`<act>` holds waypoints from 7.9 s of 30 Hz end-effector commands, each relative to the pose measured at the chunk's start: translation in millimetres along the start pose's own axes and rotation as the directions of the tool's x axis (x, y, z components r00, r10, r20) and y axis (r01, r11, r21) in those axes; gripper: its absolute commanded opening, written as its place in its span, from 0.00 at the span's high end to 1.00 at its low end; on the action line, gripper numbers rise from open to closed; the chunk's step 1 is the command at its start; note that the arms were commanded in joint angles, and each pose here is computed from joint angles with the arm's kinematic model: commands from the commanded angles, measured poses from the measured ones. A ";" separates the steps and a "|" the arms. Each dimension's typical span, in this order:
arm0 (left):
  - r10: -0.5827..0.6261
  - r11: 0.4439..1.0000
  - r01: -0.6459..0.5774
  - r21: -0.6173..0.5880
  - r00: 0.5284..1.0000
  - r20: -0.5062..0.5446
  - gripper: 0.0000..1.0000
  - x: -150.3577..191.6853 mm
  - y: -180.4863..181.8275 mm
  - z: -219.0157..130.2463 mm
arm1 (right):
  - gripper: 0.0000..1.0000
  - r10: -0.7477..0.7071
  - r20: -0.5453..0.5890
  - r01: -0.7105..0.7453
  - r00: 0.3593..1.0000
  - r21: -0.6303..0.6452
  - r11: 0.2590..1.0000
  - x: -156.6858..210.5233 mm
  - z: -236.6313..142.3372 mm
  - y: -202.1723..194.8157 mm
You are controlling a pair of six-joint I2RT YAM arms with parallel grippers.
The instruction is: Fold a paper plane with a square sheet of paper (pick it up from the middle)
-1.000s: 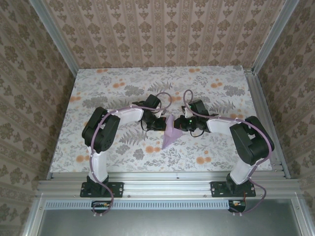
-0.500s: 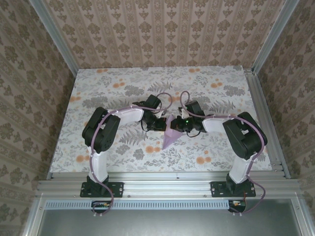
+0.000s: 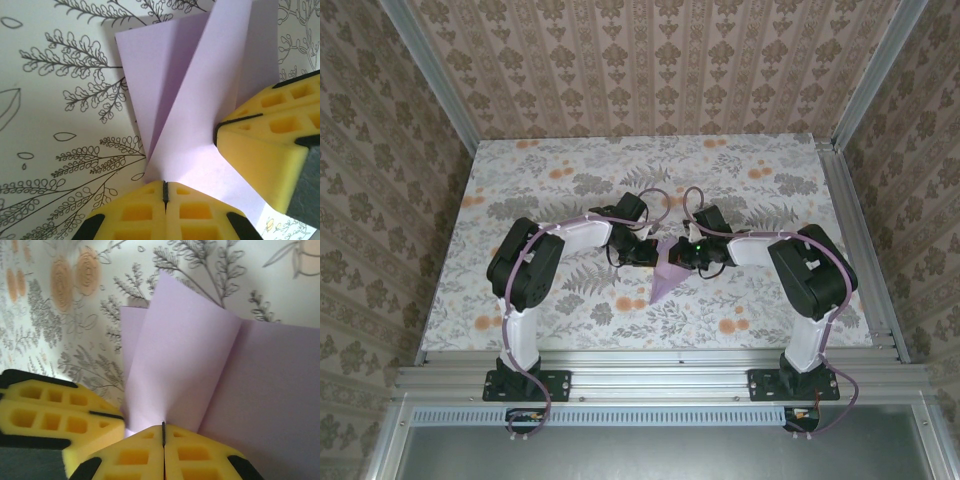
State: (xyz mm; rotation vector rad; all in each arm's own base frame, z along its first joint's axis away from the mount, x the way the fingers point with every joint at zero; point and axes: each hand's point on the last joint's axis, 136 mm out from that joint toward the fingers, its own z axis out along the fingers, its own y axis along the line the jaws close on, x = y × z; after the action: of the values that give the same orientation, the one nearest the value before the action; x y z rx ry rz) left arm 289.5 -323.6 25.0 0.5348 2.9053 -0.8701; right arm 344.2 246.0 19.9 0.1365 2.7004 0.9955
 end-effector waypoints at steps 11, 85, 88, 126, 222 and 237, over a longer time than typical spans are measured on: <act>0.032 0.999 -0.031 0.005 0.999 -0.012 0.86 3.4 -10.7 -9.7 | 0.92 -0.001 -0.013 0.003 1.000 0.141 0.990 7.1 1.2 -29.3; -0.022 0.989 0.021 -0.147 1.000 -0.005 0.90 65.8 -4.2 -2.5 | 0.93 -0.001 -0.044 0.005 0.999 0.101 0.995 14.5 3.7 -31.7; -0.025 0.988 0.024 -0.155 1.000 -0.006 0.89 66.8 -1.7 -2.4 | 0.93 0.000 -0.045 0.004 0.999 0.101 0.995 14.8 3.9 -31.9; 0.020 0.955 -0.058 -0.291 0.991 -0.131 0.91 91.6 33.7 19.8 | 0.96 0.134 0.001 -0.130 0.991 -0.254 0.958 34.7 -28.4 49.9; -0.055 0.997 0.052 -0.048 0.996 -0.071 0.93 170.1 -8.1 6.3 | 1.00 0.190 -0.104 -0.176 0.976 0.129 0.976 74.6 15.6 -61.7; -0.005 0.993 -0.014 0.117 0.986 0.166 0.92 89.9 -60.1 -32.7 | 1.00 0.168 -0.116 -0.164 0.979 0.048 0.985 72.8 9.8 -41.3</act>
State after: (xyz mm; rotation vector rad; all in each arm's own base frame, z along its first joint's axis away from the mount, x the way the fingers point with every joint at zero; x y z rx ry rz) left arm 166.1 -310.5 41.7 0.4825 2.8142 -0.9465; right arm 297.3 267.6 13.1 0.1956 2.7065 1.2510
